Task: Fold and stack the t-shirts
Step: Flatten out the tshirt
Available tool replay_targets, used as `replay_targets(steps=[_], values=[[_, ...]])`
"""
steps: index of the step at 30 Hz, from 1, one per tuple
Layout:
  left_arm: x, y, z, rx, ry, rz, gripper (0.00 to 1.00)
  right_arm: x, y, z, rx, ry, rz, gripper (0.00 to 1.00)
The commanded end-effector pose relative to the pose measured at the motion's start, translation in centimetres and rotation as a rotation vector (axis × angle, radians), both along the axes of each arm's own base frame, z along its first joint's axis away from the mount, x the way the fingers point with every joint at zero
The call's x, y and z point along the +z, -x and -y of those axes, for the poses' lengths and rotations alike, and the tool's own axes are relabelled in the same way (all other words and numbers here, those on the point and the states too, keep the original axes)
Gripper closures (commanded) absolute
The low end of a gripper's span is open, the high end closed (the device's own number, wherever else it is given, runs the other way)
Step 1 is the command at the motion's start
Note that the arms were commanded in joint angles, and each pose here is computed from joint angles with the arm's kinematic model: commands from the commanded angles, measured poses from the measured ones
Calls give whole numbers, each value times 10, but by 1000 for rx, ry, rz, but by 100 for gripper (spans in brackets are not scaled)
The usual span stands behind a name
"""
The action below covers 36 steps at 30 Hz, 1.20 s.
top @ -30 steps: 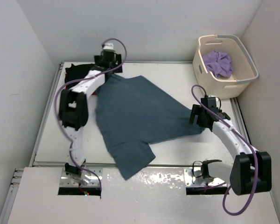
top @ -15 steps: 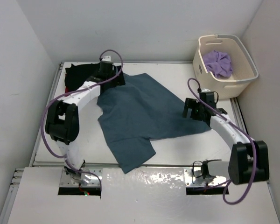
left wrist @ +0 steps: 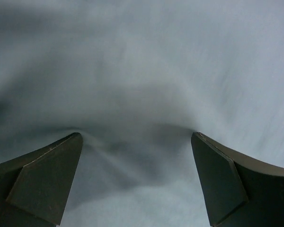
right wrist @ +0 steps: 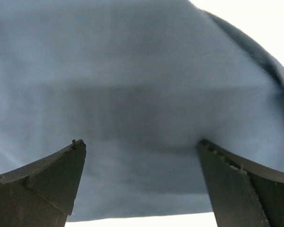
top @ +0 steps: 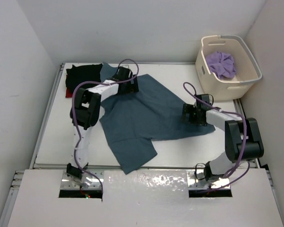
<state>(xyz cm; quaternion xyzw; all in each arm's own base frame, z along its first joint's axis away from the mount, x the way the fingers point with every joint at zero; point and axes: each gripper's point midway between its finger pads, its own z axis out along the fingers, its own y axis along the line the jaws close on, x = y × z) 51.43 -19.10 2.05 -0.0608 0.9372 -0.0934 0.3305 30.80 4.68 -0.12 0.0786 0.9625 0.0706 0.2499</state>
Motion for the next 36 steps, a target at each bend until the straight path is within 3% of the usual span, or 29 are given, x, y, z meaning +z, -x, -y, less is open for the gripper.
replay_targets(steps=[1,4,7,10,13,17,18,19,20,21,22,23,24,25,26,27,28,32,36], values=[[-38,-19,3,-47,-5,-76,0,4,-26,-8,-22,-50,52,1],[-57,-57,11,-67,16,-79,0,-4,-35,-14,-24,-76,35,1],[-56,-100,32,-122,173,-14,0,-7,-51,-17,-27,-89,39,1],[-28,-133,45,-141,356,126,0,0,-71,-28,-5,-129,73,1],[21,-148,48,-177,429,245,0,16,-89,-31,36,-110,120,1],[96,-144,44,-221,384,335,0,57,-109,-21,50,-43,198,1],[142,-138,40,-234,364,394,0,70,-108,-16,49,-13,212,1],[138,-125,33,-218,334,354,0,75,-106,-12,44,5,215,1],[188,-110,28,-217,323,412,0,89,-102,-8,29,20,241,1],[197,-98,22,-201,295,410,0,82,-88,1,3,56,207,1],[167,-76,12,-157,240,321,0,82,-80,7,-14,74,200,1],[204,-53,3,-128,229,361,0,90,-73,15,-42,89,212,1],[201,-39,-11,-46,208,336,0,80,-57,23,-65,111,171,1],[156,-5,-18,-13,183,221,0,77,-48,30,-90,121,158,1],[180,21,-26,36,209,244,0,75,-35,41,-133,130,153,1],[134,59,-33,69,187,130,0,75,-28,45,-157,129,149,1],[152,80,-42,117,201,159,0,67,-16,55,-200,128,125,1],[106,175,-58,225,193,-21,0,66,8,82,-330,172,113,1],[56,266,-52,212,198,-189,0,59,18,91,-383,189,122,1]])
